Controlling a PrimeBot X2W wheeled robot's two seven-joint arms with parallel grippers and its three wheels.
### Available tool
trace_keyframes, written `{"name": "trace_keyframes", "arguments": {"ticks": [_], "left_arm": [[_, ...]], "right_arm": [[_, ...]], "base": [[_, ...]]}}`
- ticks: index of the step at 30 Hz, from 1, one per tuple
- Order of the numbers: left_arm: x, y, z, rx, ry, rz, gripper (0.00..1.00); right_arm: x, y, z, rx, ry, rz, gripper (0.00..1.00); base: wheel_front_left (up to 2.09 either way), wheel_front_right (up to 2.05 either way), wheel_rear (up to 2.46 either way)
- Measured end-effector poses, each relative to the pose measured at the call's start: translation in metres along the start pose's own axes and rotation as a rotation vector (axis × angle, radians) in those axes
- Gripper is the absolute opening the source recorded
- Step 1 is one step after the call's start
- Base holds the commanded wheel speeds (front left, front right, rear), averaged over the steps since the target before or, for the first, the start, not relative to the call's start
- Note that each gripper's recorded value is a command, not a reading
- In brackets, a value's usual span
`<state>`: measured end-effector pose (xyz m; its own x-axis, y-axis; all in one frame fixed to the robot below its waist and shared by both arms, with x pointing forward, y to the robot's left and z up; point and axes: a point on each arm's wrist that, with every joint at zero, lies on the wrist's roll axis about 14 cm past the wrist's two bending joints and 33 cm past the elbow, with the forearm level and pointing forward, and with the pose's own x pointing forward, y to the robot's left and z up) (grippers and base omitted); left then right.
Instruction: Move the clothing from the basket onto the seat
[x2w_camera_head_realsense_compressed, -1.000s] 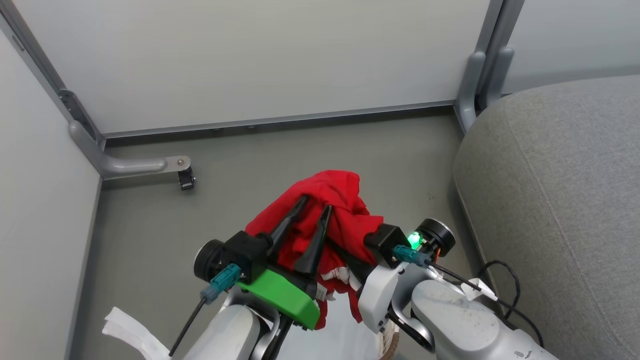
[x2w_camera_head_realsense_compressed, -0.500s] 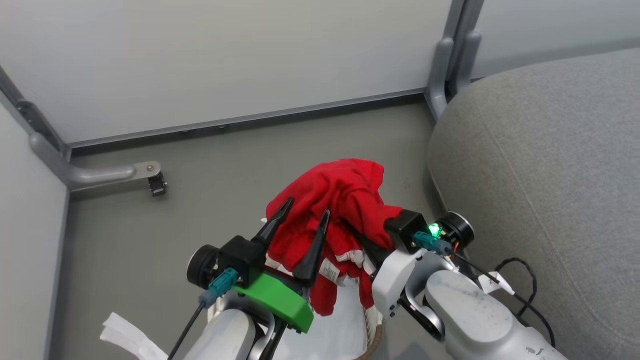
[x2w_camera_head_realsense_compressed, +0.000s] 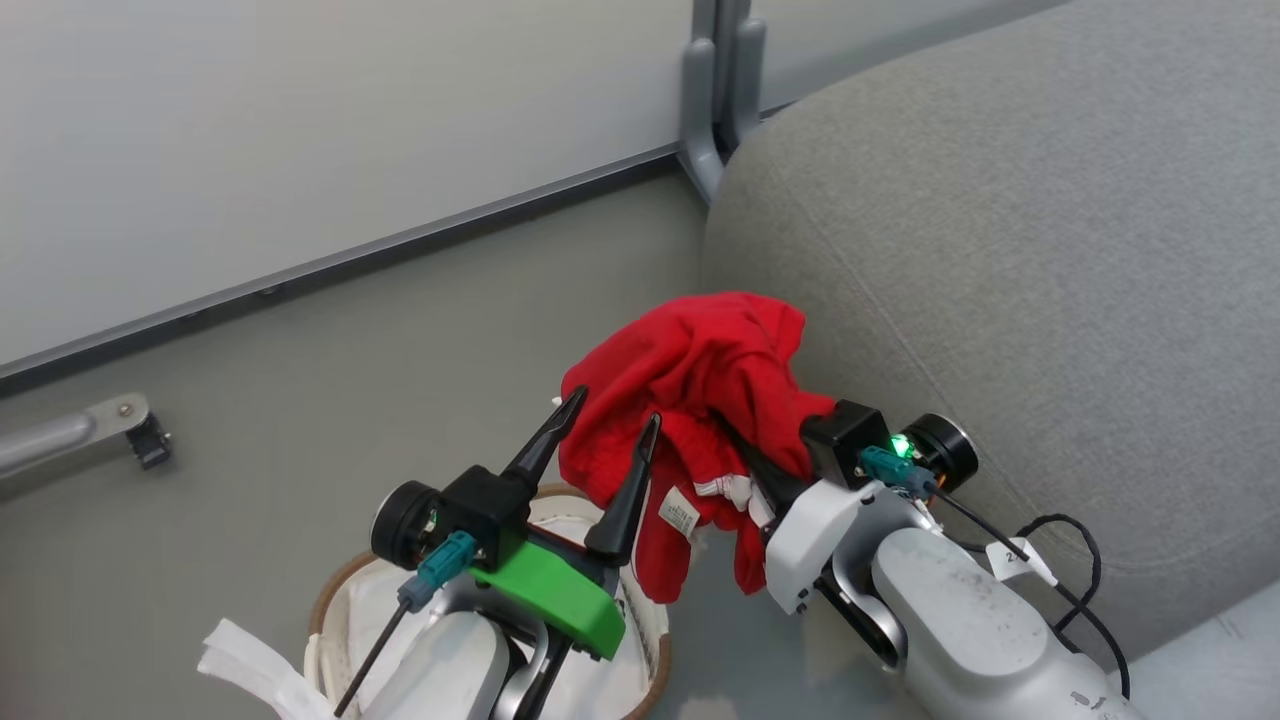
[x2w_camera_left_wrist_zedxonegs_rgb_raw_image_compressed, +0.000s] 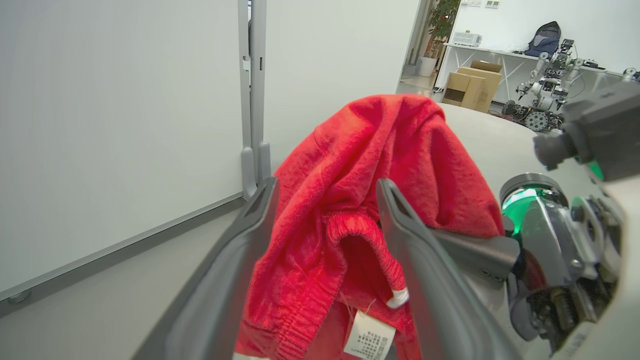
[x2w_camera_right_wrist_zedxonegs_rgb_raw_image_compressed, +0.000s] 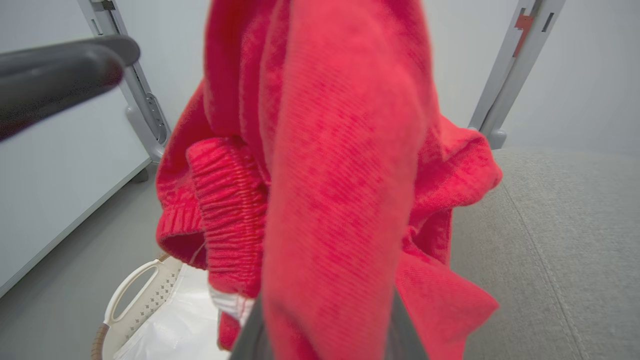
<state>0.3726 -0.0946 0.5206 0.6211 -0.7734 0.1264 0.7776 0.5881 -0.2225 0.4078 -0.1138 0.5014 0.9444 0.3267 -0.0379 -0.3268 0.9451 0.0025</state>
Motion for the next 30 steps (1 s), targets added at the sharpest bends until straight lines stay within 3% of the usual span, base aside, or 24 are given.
{"name": "trace_keyframes", "arguments": {"ticks": [12, 18, 30], "left_arm": [[0.035, -0.059, -0.024, -0.049, 0.048, -0.217, 1.0], [0.043, -0.067, -0.038, -0.072, 0.077, -0.266, 1.0], [0.056, -0.034, -0.067, -0.074, 0.113, -0.274, 1.0]], "right_arm": [[-0.061, -0.077, -0.011, 0.012, 0.021, -0.27, 0.0], [-0.078, -0.115, -0.009, -0.002, 0.022, -0.385, 0.0], [-0.076, -0.235, 0.066, -0.32, -0.02, -0.552, 0.0]], "base": [[0.0, 0.0, 0.0], [0.0, 0.0, 0.0], [0.0, 0.0, 0.0]]}}
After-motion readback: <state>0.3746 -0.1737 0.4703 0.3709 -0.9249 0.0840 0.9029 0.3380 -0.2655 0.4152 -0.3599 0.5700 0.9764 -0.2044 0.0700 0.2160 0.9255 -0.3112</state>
